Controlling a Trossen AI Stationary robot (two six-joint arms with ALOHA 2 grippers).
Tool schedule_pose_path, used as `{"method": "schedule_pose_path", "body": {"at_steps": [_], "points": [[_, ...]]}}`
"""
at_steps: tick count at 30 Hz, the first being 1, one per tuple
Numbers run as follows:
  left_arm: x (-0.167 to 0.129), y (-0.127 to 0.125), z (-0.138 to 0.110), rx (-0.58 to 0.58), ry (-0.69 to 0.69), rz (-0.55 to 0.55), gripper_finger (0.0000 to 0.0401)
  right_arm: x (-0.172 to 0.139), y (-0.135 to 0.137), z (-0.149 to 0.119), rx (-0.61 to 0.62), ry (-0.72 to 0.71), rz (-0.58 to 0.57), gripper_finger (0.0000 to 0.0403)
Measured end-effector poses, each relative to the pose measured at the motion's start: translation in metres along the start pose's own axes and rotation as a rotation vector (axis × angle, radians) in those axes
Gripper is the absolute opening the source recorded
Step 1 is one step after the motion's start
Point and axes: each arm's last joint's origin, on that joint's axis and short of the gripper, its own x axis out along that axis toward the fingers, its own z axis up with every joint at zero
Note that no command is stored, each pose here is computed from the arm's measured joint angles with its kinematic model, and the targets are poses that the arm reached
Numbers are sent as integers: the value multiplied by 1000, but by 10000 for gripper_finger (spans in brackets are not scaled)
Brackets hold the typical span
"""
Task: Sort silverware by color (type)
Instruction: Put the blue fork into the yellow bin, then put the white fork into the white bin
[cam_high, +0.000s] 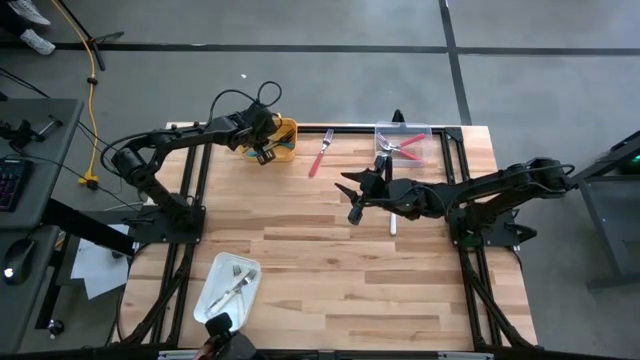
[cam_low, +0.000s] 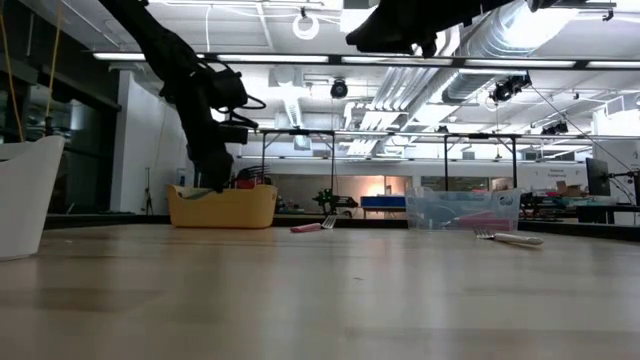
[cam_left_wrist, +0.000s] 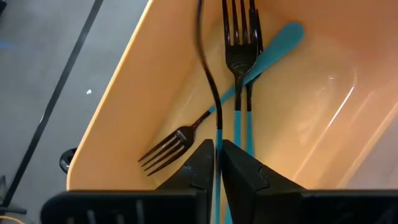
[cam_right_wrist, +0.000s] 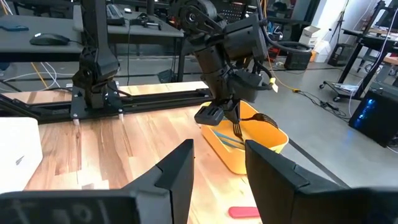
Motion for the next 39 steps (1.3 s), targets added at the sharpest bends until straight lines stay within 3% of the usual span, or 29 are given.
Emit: {"method": "schedule_pose_path", "body": {"at_steps": [10,15,18,23,30,35,39], "points": [[-3,-3,0,-6,20,26,61,0,0,-5,-18,46,1,138],[-24,-9,1,-7,9,104,49,-3,-1,-25,34,231,-10,138],[-38,-18,-3,-50,-78,64,31,-11,-4,-48,87,444,-27,138],[-60,-43,-17,-124,-245,10,4,-28,-12,-87,240,672,-200,138],[-83,-83,-42,-251,-552,-107,3,-47,-22,-133,454,791,-356,138],[-90,-107,-55,-299,-753,-214,3,-54,-32,-152,509,819,-442,138],[-92,-118,-61,-302,-827,-268,3,-55,-38,-159,525,832,-482,138]]}}
